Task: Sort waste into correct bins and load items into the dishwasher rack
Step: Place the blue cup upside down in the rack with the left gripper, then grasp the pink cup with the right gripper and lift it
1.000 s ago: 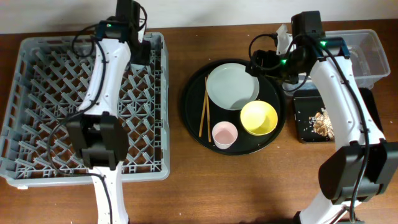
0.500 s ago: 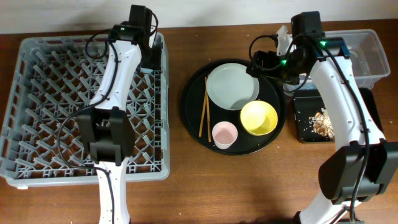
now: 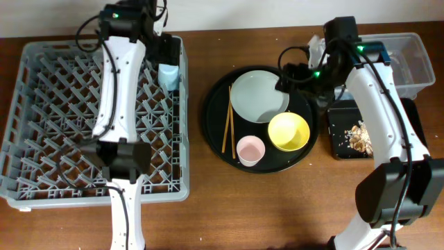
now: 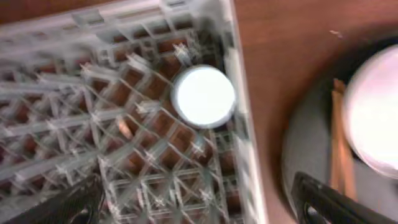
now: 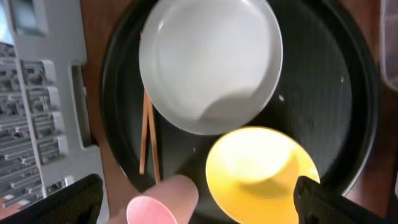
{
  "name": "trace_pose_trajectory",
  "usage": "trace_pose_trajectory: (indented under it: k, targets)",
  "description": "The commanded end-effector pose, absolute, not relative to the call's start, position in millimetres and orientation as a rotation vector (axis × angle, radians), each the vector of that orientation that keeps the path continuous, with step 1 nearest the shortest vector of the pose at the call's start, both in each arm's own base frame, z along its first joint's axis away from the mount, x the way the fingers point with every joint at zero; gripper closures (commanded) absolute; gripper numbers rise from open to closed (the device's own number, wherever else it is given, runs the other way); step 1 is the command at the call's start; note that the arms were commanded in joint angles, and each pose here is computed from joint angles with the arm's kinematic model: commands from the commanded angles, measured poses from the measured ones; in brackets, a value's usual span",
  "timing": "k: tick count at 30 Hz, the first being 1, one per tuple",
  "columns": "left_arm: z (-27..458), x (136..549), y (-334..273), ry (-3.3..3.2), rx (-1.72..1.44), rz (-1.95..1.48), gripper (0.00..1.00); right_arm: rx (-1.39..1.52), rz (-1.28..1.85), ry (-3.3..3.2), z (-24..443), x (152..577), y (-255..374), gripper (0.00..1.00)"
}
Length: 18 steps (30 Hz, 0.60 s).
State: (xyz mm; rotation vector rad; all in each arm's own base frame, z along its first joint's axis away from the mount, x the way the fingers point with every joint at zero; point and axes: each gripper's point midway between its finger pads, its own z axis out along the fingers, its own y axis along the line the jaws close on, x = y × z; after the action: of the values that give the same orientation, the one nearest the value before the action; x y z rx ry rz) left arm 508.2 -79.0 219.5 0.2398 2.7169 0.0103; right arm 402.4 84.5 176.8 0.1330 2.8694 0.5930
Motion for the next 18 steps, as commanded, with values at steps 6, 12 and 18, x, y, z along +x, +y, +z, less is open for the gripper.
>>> trace_pose_trajectory:
  k: [6,12,18]
  targets:
    - [276.5,480.9,-101.7,2.632,0.211,-0.267,0.08,-0.32,0.416,3.143,131.3,319.4,146.2,0.3]
    - [276.3,484.2,-84.5,2.634,0.164,-0.255,0.08,-0.256,0.229,3.195,65.5,301.8,142.1,0.53]
    - [276.3,484.3,-83.6,2.634,0.161,-0.256,0.08,-0.255,0.285,3.141,65.3,313.6,150.7,0.96]
